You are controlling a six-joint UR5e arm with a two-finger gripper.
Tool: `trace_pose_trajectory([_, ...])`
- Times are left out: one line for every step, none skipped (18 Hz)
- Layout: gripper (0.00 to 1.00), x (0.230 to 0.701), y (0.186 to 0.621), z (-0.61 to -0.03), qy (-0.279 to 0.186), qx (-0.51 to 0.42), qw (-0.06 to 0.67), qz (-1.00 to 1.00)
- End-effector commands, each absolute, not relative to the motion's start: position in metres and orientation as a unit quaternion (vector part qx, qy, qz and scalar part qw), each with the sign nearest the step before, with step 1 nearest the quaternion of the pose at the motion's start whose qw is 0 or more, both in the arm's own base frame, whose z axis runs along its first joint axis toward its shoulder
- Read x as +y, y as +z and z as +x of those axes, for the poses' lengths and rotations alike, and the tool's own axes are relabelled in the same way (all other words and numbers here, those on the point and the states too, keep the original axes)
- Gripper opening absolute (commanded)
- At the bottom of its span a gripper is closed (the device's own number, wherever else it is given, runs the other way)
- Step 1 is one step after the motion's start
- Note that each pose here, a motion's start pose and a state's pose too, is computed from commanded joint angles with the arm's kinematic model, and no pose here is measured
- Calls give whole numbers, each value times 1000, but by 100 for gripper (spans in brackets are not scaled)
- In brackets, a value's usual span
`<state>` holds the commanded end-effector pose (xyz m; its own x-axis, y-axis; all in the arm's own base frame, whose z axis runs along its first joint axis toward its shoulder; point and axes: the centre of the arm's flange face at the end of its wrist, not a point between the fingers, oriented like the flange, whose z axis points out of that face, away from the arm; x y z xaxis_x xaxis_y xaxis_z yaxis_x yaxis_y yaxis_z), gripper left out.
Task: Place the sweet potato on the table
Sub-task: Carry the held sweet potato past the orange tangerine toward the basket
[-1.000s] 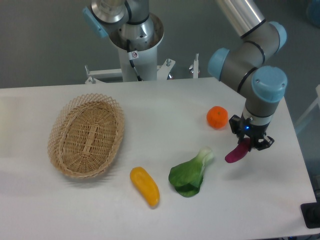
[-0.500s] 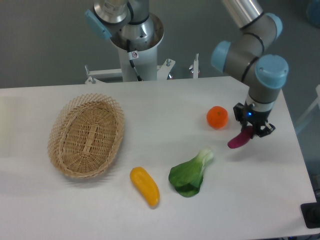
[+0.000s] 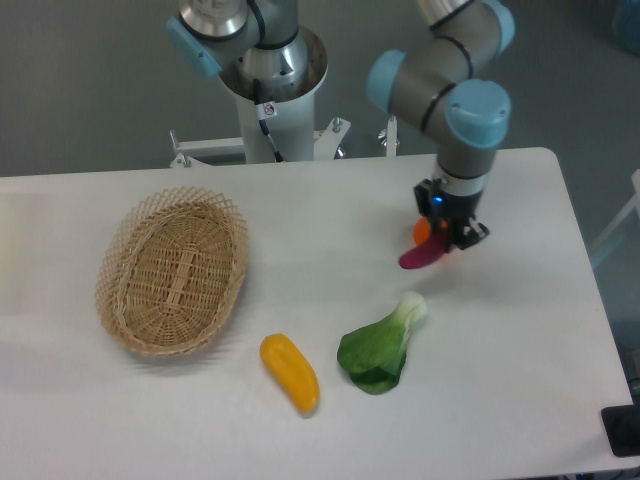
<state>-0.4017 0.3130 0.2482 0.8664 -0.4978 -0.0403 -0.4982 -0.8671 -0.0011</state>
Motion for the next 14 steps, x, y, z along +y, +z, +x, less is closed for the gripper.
trace_pose_trajectory([35,314,248,-399,18,273,5,-962])
trace_pose_trajectory([37,316,247,-396,15,288,4,-958])
trace_pose_trajectory([39,315,242,-392,10,295,3,-955])
trace_pose_trajectory([39,315,237,-387,3,300,3,-954])
trace_pose_trajectory([39,315,233,-383,-1,304,5,-953])
trace_pose_trajectory([39,315,227,-377,-9,311,4,-950])
trace_pose_trajectory([39,317,223,-370,-13,318,4,-948])
trace_pose_trajectory([39,319,223,-367,-14,320,5,-947])
trace_pose_trajectory([42,321,221,-364,-17,324,5,-946])
trace_pose_trajectory([43,322,218,-358,-21,327,4,-945])
trace_pose_trajectory([45,322,216,-353,-24,329,4,-944])
trace_pose_trajectory([46,321,214,-349,-26,331,4,-943])
trace_pose_trajectory([46,320,213,-346,-28,332,4,-943])
trace_pose_trajectory([46,321,211,-341,-31,336,2,-941])
